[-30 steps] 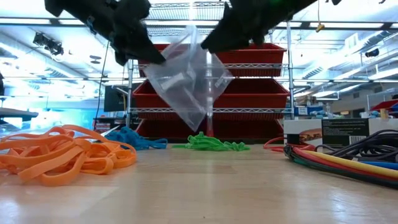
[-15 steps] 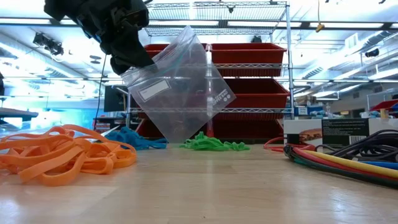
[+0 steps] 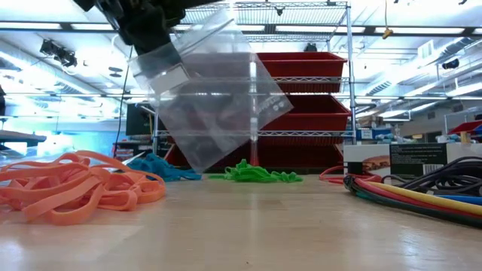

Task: Sort rubber bands
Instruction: Open the transparent zip bag

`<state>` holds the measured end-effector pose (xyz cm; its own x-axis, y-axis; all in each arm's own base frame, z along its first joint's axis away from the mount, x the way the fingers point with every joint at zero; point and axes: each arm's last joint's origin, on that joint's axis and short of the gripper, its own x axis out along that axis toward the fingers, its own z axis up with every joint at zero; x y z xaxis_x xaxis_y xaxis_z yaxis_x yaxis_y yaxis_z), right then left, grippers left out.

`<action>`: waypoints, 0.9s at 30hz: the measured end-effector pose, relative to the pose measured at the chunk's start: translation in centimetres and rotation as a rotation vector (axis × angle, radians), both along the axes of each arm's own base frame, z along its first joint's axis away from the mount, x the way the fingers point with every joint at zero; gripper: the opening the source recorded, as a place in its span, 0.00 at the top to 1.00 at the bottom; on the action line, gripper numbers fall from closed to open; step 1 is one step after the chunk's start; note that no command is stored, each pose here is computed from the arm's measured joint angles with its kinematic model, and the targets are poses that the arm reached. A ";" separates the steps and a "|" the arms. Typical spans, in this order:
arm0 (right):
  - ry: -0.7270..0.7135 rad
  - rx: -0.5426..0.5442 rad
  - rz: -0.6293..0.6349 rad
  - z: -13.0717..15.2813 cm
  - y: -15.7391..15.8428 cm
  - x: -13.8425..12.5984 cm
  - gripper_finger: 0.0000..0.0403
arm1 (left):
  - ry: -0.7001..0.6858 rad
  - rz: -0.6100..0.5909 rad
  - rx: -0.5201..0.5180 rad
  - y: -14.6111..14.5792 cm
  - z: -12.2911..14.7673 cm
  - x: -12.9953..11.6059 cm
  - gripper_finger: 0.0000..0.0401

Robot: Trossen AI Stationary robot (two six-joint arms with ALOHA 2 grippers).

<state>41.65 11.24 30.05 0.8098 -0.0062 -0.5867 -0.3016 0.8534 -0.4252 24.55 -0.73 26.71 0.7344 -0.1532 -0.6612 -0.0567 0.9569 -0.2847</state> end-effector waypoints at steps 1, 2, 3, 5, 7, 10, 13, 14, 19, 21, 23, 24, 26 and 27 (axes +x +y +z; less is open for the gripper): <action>0.031 -0.011 -0.003 -0.2 -0.2 0.2 0.68 | 0.005 -0.007 0.000 0.0 0.2 0.0 1.00; 0.067 -0.022 -0.007 -0.4 -0.3 0.3 0.69 | 0.017 -0.017 0.003 0.0 0.3 0.0 1.00; 0.102 -0.032 -0.012 -0.7 -0.6 0.3 0.69 | 0.033 -0.028 0.001 -0.1 0.4 -0.1 1.00; 0.142 -0.051 -0.028 -1.2 -0.9 0.4 0.70 | 0.047 -0.041 -0.008 -0.1 0.6 0.0 1.00; 0.164 -0.080 -0.054 -1.4 -1.1 0.2 0.71 | 0.093 -0.045 -0.007 -0.1 0.4 -0.3 1.00; 0.179 -0.137 -0.099 -1.5 -1.3 0.0 0.72 | 0.109 -0.051 -0.010 -0.1 0.3 -0.3 1.00; 0.204 -0.179 -0.114 -1.6 -1.4 -0.2 0.73 | 0.109 -0.079 -0.038 -0.2 0.3 -0.4 1.00; 0.213 -0.188 -0.122 -1.7 -1.6 -0.3 0.73 | 0.102 -0.091 -0.050 -0.3 0.4 -0.3 1.00; 0.213 -0.239 -0.168 -1.7 -2.1 -0.3 0.73 | 0.052 -0.138 -0.096 -0.5 0.8 0.0 1.00; 0.201 -0.256 -0.165 -1.6 -2.1 -0.2 0.73 | 0.048 -0.139 -0.096 -0.5 0.8 0.0 1.00; 0.188 -0.265 -0.153 -1.5 -2.1 -0.1 0.73 | 0.049 -0.138 -0.097 -0.5 0.8 0.0 1.00; 0.180 -0.270 -0.147 -1.4 -2.1 0.0 0.73 | 0.048 -0.138 -0.098 -0.5 0.8 0.0 1.00; 0.163 -0.277 -0.136 -1.3 -2.0 0.1 0.73 | 0.038 -0.143 -0.102 -0.5 0.9 0.1 1.00; 0.148 -0.274 -0.136 -1.2 -2.0 0.2 0.73 | 0.034 -0.150 -0.109 -0.6 0.9 0.1 1.00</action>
